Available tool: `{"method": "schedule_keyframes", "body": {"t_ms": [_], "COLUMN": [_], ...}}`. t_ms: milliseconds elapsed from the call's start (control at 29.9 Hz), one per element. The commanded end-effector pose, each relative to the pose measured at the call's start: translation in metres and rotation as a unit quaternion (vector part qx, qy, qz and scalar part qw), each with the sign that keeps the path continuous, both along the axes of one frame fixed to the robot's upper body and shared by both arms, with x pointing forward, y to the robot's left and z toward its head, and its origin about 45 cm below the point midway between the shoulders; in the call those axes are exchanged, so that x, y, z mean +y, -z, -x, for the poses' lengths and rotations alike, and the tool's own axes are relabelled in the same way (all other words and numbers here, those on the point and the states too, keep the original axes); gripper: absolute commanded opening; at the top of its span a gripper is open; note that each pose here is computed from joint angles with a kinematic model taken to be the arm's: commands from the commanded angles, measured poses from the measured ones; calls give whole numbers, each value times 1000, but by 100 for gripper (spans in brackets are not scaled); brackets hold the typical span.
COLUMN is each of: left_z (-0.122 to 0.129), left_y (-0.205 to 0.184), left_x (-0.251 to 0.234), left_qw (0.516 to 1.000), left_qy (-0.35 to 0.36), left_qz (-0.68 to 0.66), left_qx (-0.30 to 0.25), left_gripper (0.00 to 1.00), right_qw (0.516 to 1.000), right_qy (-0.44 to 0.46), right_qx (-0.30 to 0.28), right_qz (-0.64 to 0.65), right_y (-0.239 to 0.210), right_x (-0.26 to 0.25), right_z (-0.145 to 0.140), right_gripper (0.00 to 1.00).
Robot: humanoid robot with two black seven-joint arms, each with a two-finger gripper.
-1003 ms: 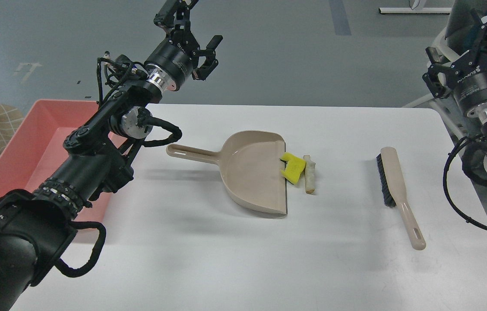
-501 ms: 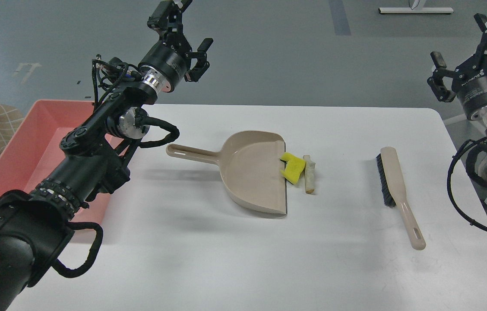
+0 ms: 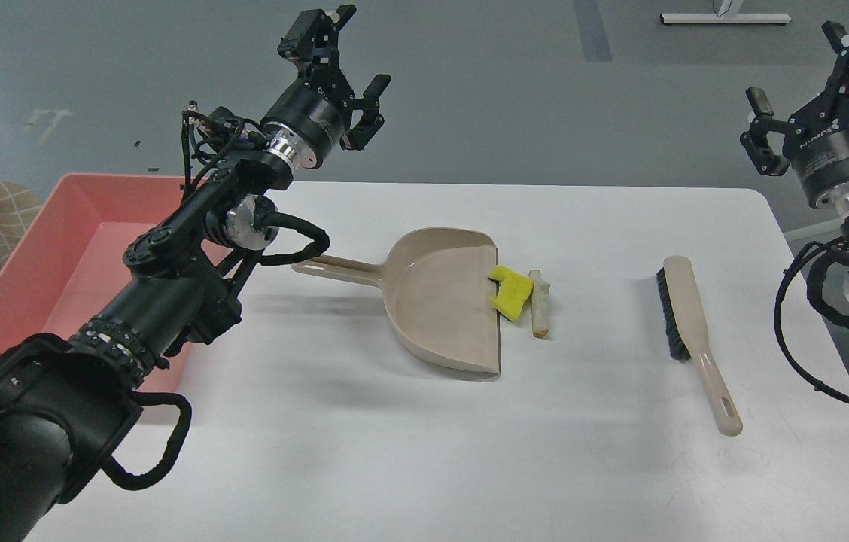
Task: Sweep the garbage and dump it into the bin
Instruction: 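Lower the left gripper from the raised pose toward the dustpan handle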
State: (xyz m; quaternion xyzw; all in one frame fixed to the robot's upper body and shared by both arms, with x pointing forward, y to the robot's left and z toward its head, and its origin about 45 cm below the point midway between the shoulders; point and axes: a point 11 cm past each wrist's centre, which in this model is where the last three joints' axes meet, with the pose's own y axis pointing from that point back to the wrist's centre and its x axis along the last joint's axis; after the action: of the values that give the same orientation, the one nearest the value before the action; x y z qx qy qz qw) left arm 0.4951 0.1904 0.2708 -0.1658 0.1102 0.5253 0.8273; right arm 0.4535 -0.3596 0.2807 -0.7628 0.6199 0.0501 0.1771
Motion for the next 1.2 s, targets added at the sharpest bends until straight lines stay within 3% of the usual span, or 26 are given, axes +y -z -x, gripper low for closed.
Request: {"method": "schedule_keyframes", "body": {"t_ms": [0,969,1170], "left_z": [1,2,9], "left_y": [3,2,-15], "left_x": [-4,-9,-25], "left_qw": [1000,1000,999], "left_qy": [6,14,34], "left_qz": [-7,-11,-24], "left_qx": [3,4,-24], "left_gripper": [98,98,98], "right_qw": [1000,1000,1000], "right_qy": [0,-6,-5], "right_qx": [1,4,3], "right_qz": [-2,-4,-3], "right_y": [1,5,3], "right_x": [1,9,8], "right_z": [0,0,0], "right_gripper": [100,100,100]}}
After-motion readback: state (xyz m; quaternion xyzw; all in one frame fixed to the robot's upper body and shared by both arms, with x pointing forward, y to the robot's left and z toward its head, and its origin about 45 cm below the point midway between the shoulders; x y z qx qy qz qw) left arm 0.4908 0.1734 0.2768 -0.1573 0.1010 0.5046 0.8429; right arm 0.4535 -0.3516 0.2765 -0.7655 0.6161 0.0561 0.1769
